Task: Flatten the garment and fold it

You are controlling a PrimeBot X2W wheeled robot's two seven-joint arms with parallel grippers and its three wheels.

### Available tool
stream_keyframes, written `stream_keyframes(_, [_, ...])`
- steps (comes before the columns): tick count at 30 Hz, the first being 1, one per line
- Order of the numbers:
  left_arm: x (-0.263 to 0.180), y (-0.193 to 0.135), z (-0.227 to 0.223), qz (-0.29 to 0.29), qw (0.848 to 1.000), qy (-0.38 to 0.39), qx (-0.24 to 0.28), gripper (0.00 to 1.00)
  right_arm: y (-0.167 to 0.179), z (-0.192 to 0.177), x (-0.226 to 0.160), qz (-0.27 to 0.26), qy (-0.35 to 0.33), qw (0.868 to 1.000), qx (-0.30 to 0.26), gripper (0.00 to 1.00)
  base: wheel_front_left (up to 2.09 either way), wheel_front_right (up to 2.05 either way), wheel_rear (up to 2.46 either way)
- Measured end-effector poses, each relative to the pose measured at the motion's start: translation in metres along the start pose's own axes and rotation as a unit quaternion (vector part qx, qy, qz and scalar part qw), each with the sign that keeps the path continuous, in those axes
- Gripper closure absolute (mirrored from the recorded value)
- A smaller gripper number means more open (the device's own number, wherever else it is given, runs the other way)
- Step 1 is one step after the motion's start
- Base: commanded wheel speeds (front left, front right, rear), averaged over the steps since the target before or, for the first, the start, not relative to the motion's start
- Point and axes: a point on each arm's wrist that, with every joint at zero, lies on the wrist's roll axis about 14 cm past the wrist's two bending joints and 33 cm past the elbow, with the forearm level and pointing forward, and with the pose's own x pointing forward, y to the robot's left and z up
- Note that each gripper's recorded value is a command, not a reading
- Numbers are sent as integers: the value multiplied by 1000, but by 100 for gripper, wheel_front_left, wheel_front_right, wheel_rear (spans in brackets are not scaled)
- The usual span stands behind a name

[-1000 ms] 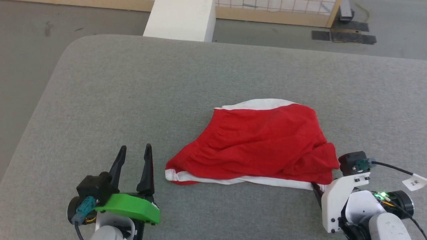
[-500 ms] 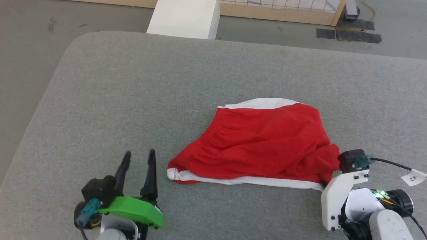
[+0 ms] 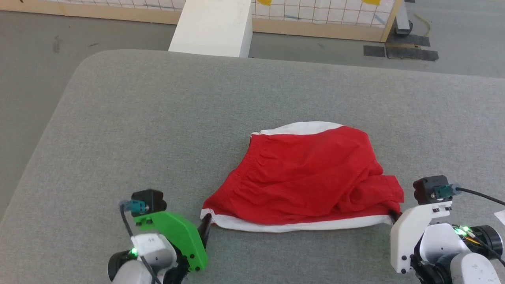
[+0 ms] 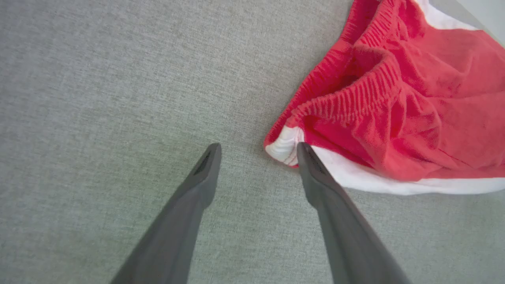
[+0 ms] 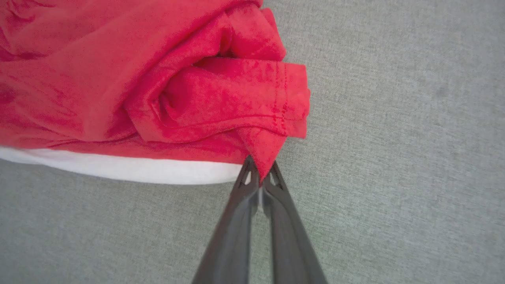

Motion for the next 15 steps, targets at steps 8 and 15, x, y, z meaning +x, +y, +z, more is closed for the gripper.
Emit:
stream_keyframes(8, [11, -9, 1, -5, 999, 49, 0, 0, -3, -4, -1, -3, 5, 1000, 3, 100, 0, 0, 0])
stream_keyframes(15, [21, -8, -21, 0, 995, 98, -3, 0, -6, -8, -1, -5, 11, 1000, 9, 100, 0, 0, 0])
